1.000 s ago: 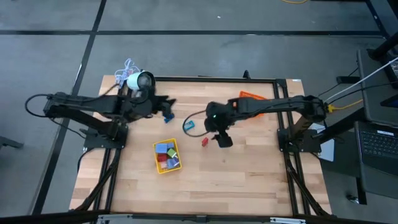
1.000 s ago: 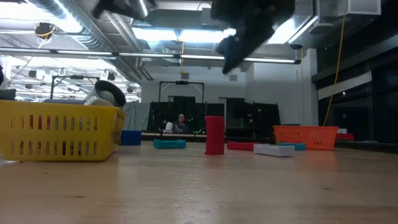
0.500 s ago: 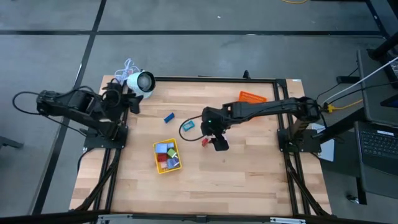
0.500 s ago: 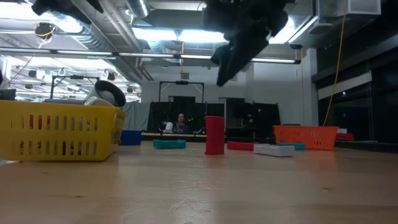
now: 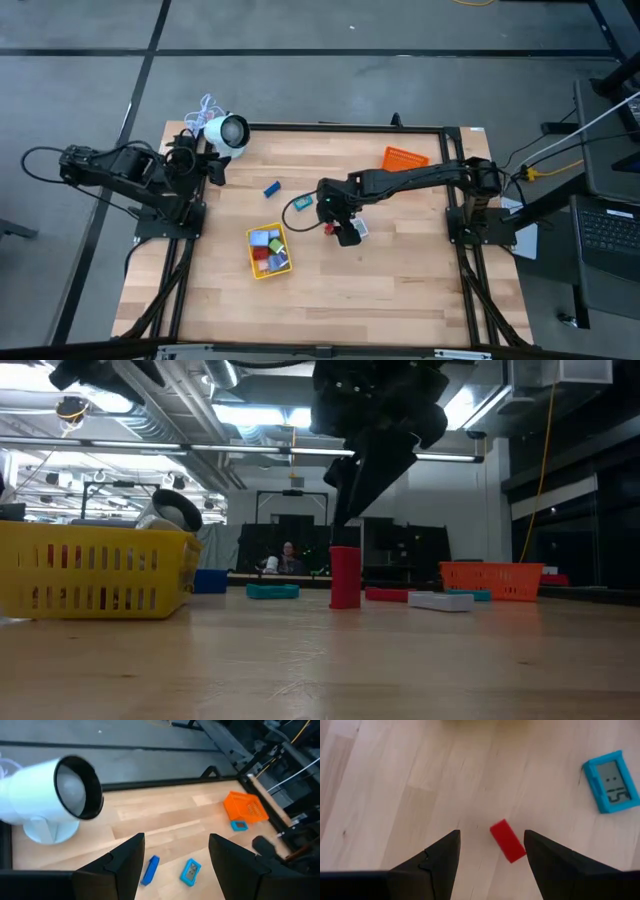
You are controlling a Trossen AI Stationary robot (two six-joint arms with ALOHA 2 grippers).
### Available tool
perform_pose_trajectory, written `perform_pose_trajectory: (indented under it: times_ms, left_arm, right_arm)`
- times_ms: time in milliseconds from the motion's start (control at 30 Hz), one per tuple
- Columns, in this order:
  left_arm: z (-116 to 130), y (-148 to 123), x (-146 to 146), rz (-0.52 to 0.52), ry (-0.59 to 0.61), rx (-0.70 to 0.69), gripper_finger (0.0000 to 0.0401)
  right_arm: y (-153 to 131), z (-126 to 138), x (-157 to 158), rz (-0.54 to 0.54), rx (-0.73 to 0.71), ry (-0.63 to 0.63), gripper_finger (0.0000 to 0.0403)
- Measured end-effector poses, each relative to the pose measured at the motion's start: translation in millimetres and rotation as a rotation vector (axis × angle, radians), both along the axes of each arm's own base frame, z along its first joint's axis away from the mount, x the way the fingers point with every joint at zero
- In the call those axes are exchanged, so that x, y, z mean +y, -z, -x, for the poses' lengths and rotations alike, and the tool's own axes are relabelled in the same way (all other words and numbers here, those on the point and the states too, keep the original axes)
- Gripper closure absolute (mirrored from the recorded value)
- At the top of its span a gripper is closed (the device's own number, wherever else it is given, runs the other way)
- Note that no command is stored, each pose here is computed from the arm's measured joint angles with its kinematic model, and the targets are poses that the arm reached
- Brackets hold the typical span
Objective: Pick & Place Office items
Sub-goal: Put the bottom red digital timer into the orange bin
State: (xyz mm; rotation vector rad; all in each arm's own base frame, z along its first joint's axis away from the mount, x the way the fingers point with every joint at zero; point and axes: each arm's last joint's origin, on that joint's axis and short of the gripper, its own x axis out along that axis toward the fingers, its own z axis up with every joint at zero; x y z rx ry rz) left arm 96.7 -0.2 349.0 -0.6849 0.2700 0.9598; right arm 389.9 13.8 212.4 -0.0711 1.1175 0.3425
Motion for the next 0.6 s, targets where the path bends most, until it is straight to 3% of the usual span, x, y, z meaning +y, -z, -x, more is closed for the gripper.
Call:
perform_pose_trajectory:
  times_ms: [333,600]
  left_arm:
    - [-9.5,25.1,-3.2,0.055,0.006,0.016,0.0185]
    - [-11.5,26.0,-3.8,0.067,0.010,-0.011,0.0185]
  right_arm:
    - [-0.5,-0.8,-1.6,-0.003,-0.017,-0.034,0.0176]
    - [23.7,-7.4,-3.9,-0.001,0.038,-0.044,0.0176]
